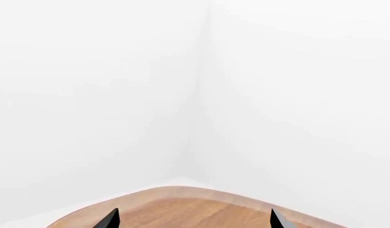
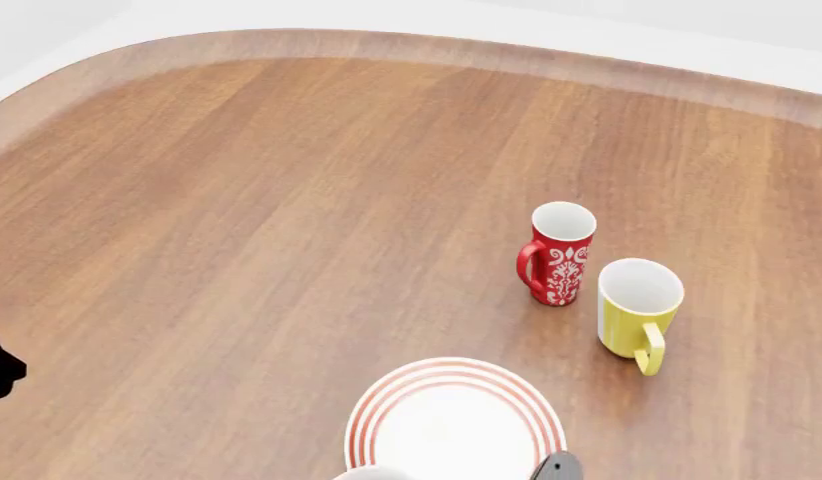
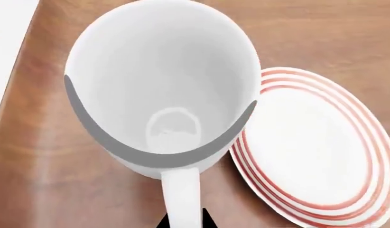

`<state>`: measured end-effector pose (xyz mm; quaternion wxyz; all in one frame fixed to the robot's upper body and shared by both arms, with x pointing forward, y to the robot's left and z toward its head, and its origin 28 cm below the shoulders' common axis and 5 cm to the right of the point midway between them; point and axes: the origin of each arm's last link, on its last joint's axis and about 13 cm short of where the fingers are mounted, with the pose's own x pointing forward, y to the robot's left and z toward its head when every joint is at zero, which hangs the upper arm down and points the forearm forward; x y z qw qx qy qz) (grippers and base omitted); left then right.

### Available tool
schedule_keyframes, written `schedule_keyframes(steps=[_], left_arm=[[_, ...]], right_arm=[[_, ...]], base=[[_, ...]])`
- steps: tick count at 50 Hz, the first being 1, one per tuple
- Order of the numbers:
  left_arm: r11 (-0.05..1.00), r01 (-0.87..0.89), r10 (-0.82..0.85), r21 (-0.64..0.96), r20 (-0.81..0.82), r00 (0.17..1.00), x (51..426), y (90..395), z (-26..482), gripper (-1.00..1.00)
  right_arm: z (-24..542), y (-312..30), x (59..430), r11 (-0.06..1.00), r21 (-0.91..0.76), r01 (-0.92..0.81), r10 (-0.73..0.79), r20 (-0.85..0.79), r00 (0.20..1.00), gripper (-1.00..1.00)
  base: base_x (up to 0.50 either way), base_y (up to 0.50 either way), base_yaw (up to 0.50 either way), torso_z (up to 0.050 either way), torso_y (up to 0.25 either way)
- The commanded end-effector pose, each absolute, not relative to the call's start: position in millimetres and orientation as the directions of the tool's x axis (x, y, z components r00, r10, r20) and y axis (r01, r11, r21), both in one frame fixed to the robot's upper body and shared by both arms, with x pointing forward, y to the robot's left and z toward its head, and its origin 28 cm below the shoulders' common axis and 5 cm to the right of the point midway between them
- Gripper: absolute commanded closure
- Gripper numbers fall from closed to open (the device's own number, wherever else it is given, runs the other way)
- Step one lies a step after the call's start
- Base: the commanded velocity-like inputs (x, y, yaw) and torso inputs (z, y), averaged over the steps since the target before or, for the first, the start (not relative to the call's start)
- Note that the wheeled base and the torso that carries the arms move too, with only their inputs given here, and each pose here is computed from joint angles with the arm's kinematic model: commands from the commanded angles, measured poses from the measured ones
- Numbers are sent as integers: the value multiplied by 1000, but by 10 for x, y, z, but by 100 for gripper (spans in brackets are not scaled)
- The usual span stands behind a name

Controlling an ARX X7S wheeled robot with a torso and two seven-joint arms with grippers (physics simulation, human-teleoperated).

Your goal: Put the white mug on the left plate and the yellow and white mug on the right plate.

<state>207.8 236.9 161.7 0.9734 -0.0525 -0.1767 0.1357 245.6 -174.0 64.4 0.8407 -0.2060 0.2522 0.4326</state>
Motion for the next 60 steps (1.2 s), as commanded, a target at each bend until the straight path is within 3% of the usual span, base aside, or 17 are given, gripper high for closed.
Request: schedule_keyframes(steps=[1, 20, 43, 60], left_arm=[[957, -247, 284, -150, 331, 900, 2084, 2370, 1615, -100], [958, -238, 280, -159, 341, 898, 2060, 2373, 1651, -100], [961, -225, 268, -162, 344, 900, 2046, 2331, 1659, -100], [959, -225, 273, -172, 353, 895, 1985, 2318, 1709, -100]], right_arm=[[863, -1701, 2429, 538, -163, -827, 688, -481, 543, 100], [978, -1800, 2705, 786, -84, -612, 569, -286, 771, 100], [827, -1751, 3151, 878, 9, -478, 435, -429, 791, 100], [815, -1833, 3252, 901, -65, -430, 324, -558, 764, 100]], base=[[0, 0, 0, 0, 0], [0, 0, 0, 0, 0], [0, 0, 0, 0, 0], [0, 0, 0, 0, 0]])
